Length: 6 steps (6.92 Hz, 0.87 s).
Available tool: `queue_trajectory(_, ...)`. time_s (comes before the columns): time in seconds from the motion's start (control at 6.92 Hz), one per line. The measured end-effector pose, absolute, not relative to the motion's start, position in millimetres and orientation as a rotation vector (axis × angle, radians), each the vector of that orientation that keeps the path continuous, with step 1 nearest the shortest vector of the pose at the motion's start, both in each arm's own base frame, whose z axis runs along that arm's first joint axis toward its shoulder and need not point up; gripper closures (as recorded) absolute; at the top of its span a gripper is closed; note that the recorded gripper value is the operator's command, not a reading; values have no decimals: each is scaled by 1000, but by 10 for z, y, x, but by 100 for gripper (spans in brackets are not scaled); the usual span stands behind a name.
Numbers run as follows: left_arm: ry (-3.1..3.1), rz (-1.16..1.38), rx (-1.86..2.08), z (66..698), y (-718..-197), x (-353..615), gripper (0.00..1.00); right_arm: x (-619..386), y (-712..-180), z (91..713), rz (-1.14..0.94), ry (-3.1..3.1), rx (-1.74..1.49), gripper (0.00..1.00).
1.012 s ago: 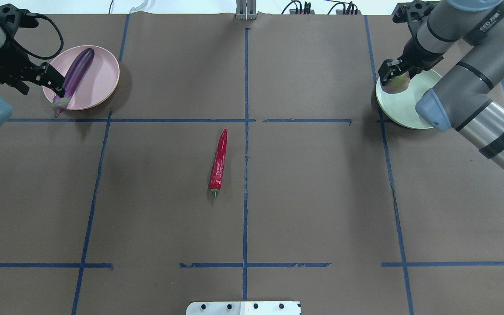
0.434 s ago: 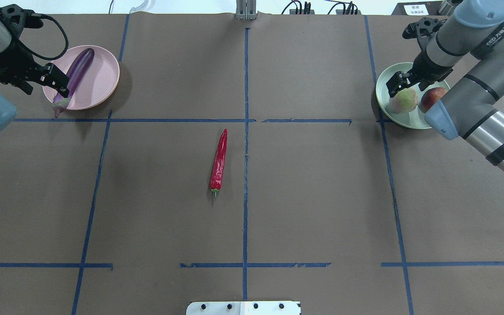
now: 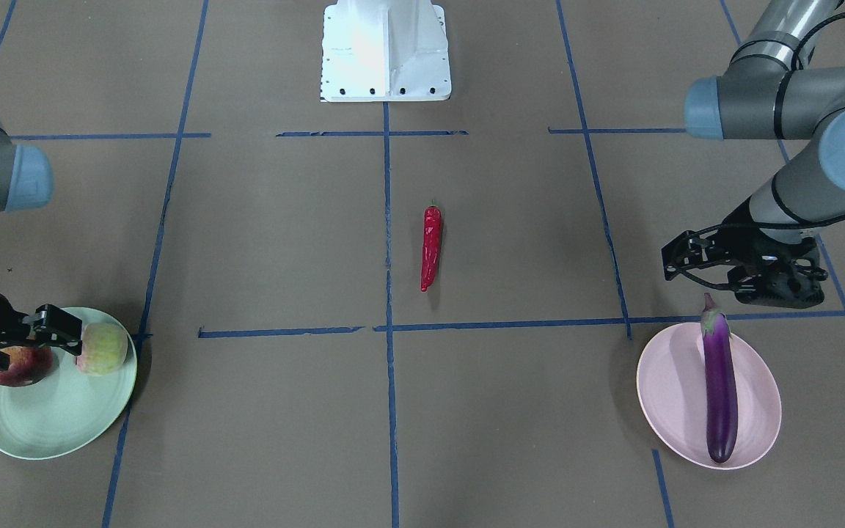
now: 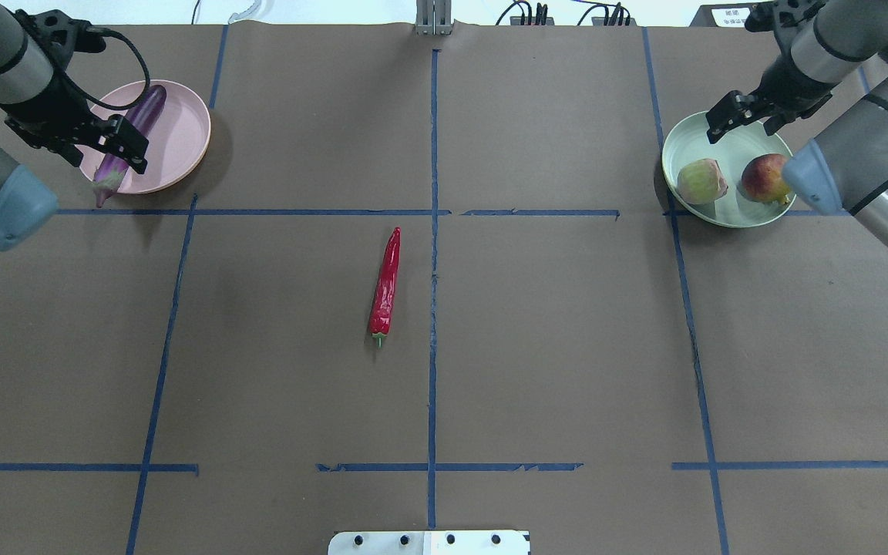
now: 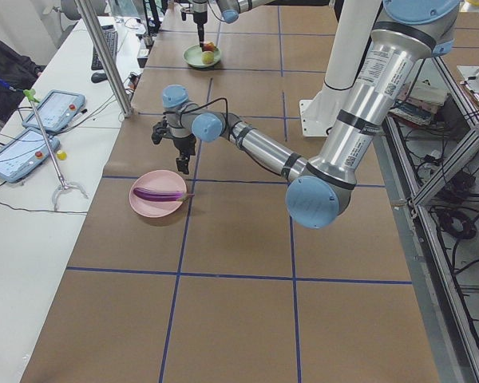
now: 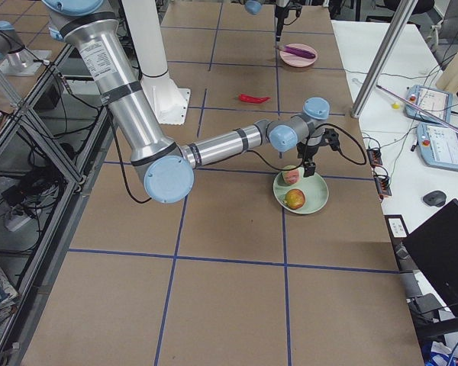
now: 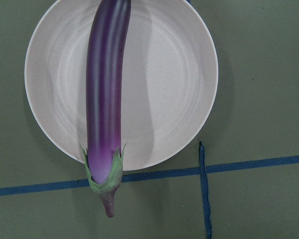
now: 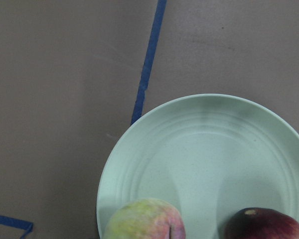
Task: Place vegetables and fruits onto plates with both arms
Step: 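Reach the left gripper to the red chili pepper and grasp it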
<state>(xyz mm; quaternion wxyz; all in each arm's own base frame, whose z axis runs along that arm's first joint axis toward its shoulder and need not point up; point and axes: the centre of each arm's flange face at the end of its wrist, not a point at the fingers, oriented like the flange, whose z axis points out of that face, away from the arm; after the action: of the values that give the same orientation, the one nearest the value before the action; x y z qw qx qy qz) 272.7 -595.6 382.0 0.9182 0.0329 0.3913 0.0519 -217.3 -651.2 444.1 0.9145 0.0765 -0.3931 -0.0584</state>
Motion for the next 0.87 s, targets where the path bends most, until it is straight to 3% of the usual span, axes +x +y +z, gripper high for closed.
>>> queue_trajectory(0.29, 817, 64, 51, 3322, -5784, 3430, 0, -1487, -6265, 4646, -172, -804, 153, 0)
queue_trajectory(0.87, 803, -17, 59, 2591, -5082, 4755, 0, -3, -5047, 6087, -226, -800, 107, 0)
